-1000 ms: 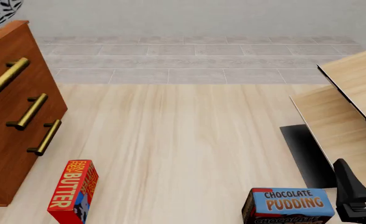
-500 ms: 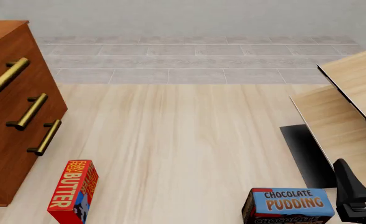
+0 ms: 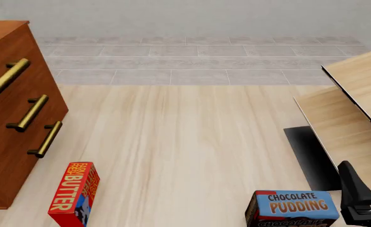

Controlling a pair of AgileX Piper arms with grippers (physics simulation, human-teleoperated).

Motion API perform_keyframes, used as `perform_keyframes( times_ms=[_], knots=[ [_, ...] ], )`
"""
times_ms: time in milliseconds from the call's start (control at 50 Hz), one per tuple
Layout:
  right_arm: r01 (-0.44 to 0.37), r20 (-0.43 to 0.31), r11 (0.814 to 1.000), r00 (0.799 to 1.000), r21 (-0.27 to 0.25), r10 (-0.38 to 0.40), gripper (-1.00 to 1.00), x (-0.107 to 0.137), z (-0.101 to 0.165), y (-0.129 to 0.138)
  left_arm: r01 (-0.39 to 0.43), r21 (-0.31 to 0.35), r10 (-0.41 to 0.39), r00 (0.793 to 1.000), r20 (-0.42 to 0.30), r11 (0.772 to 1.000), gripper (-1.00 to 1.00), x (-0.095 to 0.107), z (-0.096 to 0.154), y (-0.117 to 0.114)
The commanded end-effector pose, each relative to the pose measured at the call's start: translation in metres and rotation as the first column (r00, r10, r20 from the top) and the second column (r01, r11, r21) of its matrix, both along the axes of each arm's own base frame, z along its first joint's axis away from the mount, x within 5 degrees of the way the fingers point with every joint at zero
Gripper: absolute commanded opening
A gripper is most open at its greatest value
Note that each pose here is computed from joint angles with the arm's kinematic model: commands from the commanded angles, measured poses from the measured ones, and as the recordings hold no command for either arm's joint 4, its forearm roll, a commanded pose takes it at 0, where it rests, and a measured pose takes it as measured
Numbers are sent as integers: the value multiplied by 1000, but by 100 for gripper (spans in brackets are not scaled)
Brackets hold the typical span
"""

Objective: Close the top drawer of the cabinet and put the bowl on top of it.

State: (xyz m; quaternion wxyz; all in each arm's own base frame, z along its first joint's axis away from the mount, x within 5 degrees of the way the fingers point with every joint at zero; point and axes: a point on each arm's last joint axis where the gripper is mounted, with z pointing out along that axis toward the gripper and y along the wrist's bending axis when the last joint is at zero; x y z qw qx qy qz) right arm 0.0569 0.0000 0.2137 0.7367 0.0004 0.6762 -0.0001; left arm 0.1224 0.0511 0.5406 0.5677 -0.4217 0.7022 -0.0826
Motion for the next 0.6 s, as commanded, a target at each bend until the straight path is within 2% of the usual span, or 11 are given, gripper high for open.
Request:
perform_keyframes(
  times_ms=[20, 80, 120, 140, 160, 180, 200, 220, 260, 600],
  knots=[
    [0, 1, 1000, 1000, 0, 0, 100, 0, 0, 0, -48, -15, 48, 999, 12, 999, -100, 6, 2, 9],
    [0, 0, 1000, 1000, 0, 0, 100, 0, 0, 0, -63, -16, 63, 998, 12, 998, -100, 10, -2, 13],
    [0, 0, 1000, 1000, 0, 0, 100, 0, 0, 0, -73, -7, 73, 997, -1, 997, -100, 13, -37, 17],
    [0, 0, 1000, 1000, 0, 0, 100, 0, 0, 0, -88, -12, 88, 996, 8, 996, -100, 17, -19, 21],
    [0, 0, 1000, 1000, 0, 0, 100, 0, 0, 0, -86, -15, 86, 996, 2, 996, -100, 17, -26, 21],
    [0, 0, 1000, 1000, 0, 0, 100, 0, 0, 0, -93, -8, 93, 996, -8, 996, -100, 17, -15, 23],
    [0, 0, 1000, 1000, 0, 0, 100, 0, 0, 0, -93, -8, 93, 996, -8, 996, -100, 18, -14, 23],
    [-1, 0, 1000, 1000, 0, 1, 100, 0, 0, 0, -107, -11, 107, 994, -4, 994, -100, 20, -33, 27],
    [0, 0, 1000, 1000, 0, 0, 100, 0, 0, 0, -113, -13, 113, 994, -8, 994, -100, 22, -46, 29],
    [0, 0, 1000, 1000, 0, 0, 100, 0, 0, 0, -161, -32, 160, 987, -17, 986, -100, 36, -58, 46]
  ],
)
